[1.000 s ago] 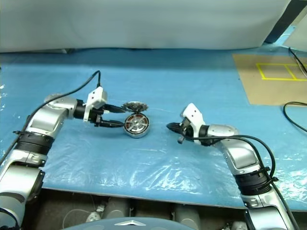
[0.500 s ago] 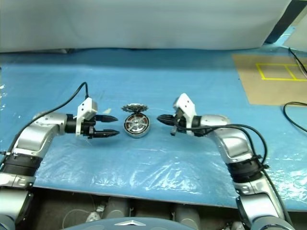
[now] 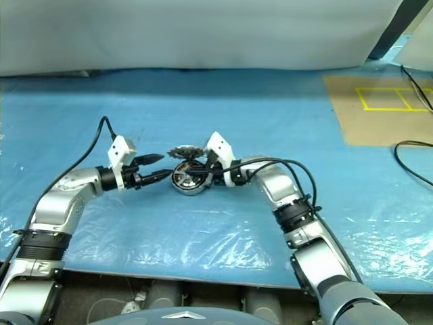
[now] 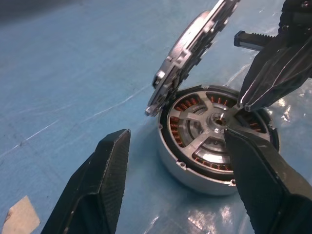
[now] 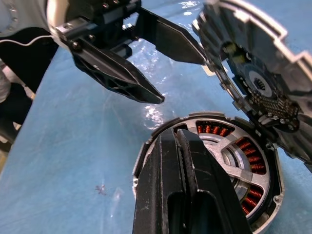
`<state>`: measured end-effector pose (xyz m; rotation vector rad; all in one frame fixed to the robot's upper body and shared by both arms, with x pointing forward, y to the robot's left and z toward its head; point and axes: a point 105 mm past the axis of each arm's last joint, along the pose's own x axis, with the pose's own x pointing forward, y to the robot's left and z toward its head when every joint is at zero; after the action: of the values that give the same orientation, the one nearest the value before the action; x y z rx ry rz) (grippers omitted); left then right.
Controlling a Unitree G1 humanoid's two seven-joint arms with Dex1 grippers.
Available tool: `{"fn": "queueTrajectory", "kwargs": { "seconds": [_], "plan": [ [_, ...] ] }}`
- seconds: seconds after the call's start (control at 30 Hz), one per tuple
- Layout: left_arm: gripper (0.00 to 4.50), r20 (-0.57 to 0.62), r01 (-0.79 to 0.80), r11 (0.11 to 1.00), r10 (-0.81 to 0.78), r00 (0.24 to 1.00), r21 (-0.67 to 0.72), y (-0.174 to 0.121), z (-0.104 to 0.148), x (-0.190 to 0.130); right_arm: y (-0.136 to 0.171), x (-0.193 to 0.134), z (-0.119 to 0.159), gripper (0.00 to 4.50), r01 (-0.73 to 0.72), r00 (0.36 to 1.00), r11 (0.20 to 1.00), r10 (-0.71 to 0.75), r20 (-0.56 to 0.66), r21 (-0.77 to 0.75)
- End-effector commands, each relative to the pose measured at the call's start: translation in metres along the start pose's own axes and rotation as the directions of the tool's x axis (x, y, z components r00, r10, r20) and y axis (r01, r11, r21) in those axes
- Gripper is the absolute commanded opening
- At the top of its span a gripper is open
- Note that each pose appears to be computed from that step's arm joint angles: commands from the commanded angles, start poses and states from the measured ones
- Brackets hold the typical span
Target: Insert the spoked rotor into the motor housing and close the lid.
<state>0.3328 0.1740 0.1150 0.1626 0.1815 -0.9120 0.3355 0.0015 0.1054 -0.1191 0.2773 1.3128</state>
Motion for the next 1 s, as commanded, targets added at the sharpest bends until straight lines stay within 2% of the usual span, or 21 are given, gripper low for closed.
{"fn": "queueTrajectory", "kwargs": {
  "seconds": [0.03, 0.1, 0.17, 0.23, 0.27, 0.4, 0.57, 0.67, 0.77, 1.0],
  "plan": [
    [3.22, 0.051, -0.060, 0.997, 0.058, 0.997, 0.038, 0.018, 0.017, -0.010, -0.007, 0.005, 0.009, 0.00, 0.026, 0.999, 1.000, -0.025, 0.041, -0.006],
    [3.22, 0.082, -0.087, 0.996, 0.085, 0.993, 0.020, 0.029, 0.024, -0.008, -0.011, 0.010, -0.015, 0.00, 0.064, 0.997, 0.998, -0.065, -0.044, -0.030],
    [3.22, 0.111, -0.125, 0.992, 0.121, 0.986, 0.029, 0.041, 0.031, -0.004, -0.007, 0.010, -0.036, 0.00, 0.041, 0.991, 0.998, -0.047, -0.124, -0.057],
    [3.22, 0.154, -0.137, 0.990, 0.132, 0.979, 0.025, 0.049, 0.044, 0.002, -0.001, 0.006, -0.041, 0.00, 0.006, 0.991, 0.998, -0.014, -0.133, -0.059],
    [3.22, 0.177, -0.138, 0.990, 0.132, 0.975, 0.021, 0.051, 0.051, 0.006, 0.000, 0.002, -0.037, 0.00, -0.004, 0.994, 0.999, -0.001, -0.113, -0.050],
    [3.22, 0.232, -0.108, 0.994, 0.107, 0.967, -0.005, 0.063, 0.075, 0.025, 0.004, -0.016, 0.007, 0.00, -0.054, 0.996, 0.998, 0.053, 0.065, 0.020],
    [3.22, 0.224, 0.023, 1.000, -0.027, 0.974, 0.019, 0.053, 0.091, 0.060, 0.010, -0.036, 0.030, 0.00, -0.057, 0.993, 0.998, 0.059, 0.097, -0.030],
    [3.22, 0.193, 0.114, 0.993, -0.119, 0.974, 0.039, 0.040, 0.092, 0.077, 0.010, -0.051, 0.035, 0.00, -0.025, 0.994, 0.999, 0.028, 0.107, -0.038],
    [3.22, 0.128, 0.187, 0.980, -0.194, 0.973, 0.063, 0.029, 0.082, 0.085, 0.008, -0.071, 0.029, 0.00, 0.039, 0.994, 0.999, -0.037, 0.099, -0.024],
    [3.22, 0.032, 0.245, 0.962, -0.250, 0.968, 0.119, 0.020, 0.058, 0.088, 0.000, -0.111, 0.007, 0.00, 0.201, 0.977, 0.979, -0.204, 0.061, 0.042]
  ]
}}
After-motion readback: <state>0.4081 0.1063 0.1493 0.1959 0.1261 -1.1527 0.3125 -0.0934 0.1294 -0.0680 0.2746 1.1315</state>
